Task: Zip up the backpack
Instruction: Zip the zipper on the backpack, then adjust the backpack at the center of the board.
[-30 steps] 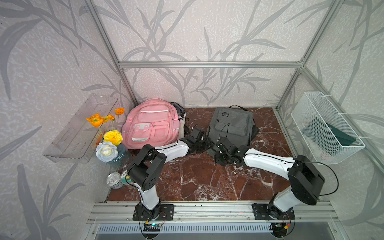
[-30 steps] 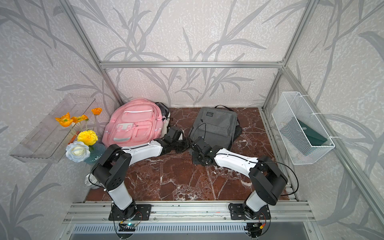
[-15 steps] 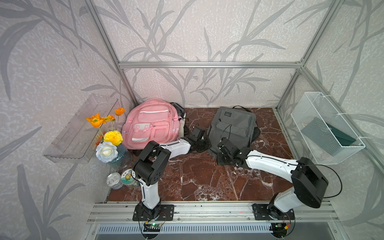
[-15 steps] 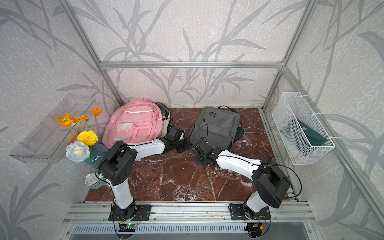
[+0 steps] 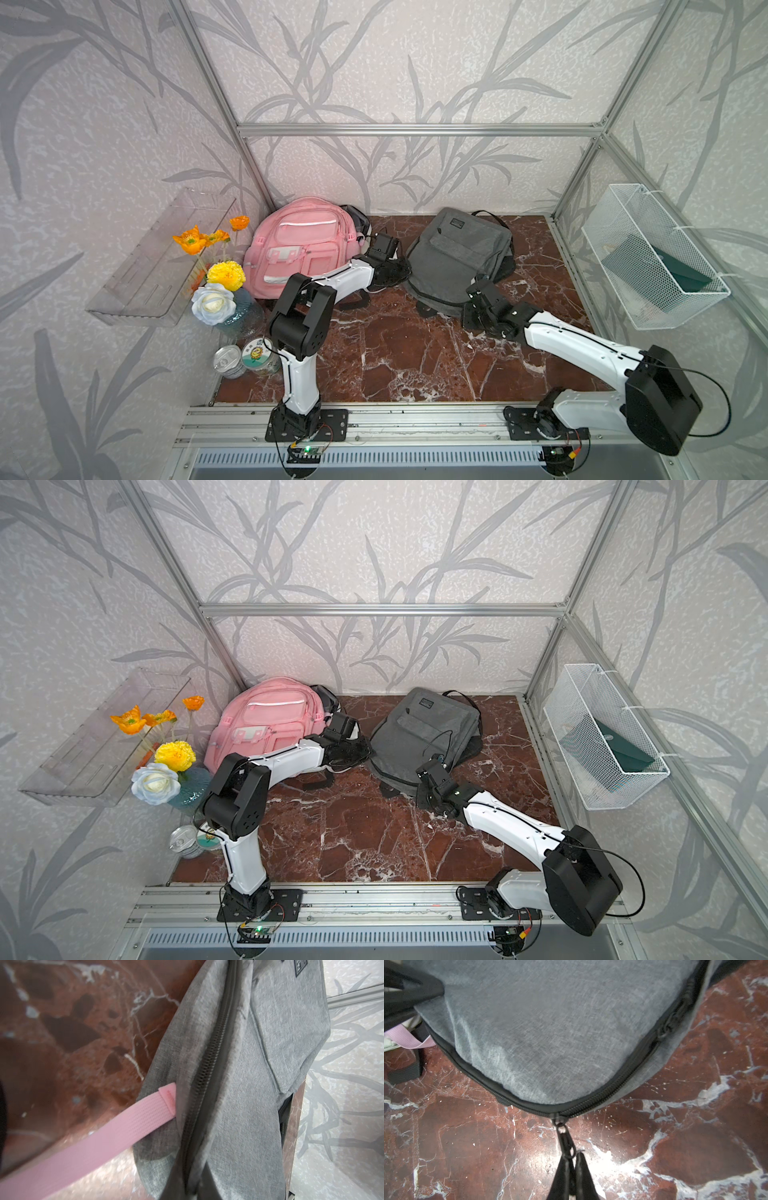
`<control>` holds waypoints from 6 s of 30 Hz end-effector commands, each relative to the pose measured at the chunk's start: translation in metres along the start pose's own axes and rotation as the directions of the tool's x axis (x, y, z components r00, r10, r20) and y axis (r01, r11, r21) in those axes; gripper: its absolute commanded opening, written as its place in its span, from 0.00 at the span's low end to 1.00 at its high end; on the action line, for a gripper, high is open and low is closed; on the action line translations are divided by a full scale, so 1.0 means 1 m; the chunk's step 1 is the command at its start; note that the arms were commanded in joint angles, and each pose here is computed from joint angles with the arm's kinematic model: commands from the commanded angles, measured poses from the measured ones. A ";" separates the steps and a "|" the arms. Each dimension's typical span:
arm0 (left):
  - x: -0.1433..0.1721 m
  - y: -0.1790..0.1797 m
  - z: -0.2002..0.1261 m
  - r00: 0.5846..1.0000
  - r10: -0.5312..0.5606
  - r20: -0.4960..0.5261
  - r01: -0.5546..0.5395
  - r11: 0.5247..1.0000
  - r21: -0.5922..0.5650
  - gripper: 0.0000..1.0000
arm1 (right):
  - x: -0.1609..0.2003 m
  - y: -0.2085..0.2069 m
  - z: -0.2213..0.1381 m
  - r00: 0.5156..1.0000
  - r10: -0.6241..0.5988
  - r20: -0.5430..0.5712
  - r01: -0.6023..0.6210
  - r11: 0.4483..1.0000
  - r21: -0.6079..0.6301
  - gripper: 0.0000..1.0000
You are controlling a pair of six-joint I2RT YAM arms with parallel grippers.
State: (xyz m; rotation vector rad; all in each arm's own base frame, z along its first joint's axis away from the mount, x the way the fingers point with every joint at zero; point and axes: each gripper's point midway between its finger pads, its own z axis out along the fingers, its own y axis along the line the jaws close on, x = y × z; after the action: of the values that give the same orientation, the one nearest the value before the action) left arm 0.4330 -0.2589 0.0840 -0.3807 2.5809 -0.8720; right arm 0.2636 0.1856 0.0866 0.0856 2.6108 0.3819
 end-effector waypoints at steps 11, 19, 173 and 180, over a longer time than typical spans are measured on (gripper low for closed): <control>0.049 -0.019 -0.038 1.000 -0.008 0.026 0.006 0.998 0.055 0.70 | -0.003 0.069 0.021 0.994 -0.083 -0.078 0.071 0.986 -0.150 0.00; 0.083 -0.032 -0.005 0.999 -0.014 -0.052 0.019 0.995 0.099 0.66 | 0.009 0.098 0.026 0.984 -0.150 -0.096 0.131 0.975 -0.181 0.00; -0.113 0.102 -0.136 0.931 0.344 0.125 -0.125 0.620 -0.775 0.99 | -0.104 -0.174 0.086 0.915 0.390 -0.101 -0.331 0.871 0.363 0.70; -0.137 0.123 -0.137 0.933 0.350 0.079 -0.127 0.530 -0.839 0.87 | -0.135 -0.148 0.066 0.946 0.322 -0.047 -0.299 0.917 0.263 0.70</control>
State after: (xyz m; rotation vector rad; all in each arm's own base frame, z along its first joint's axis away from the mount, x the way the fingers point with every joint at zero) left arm 0.4800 -0.0631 0.1435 -0.3442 2.5243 0.4105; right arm 0.4181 0.0282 0.0367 0.6641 2.7198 0.1362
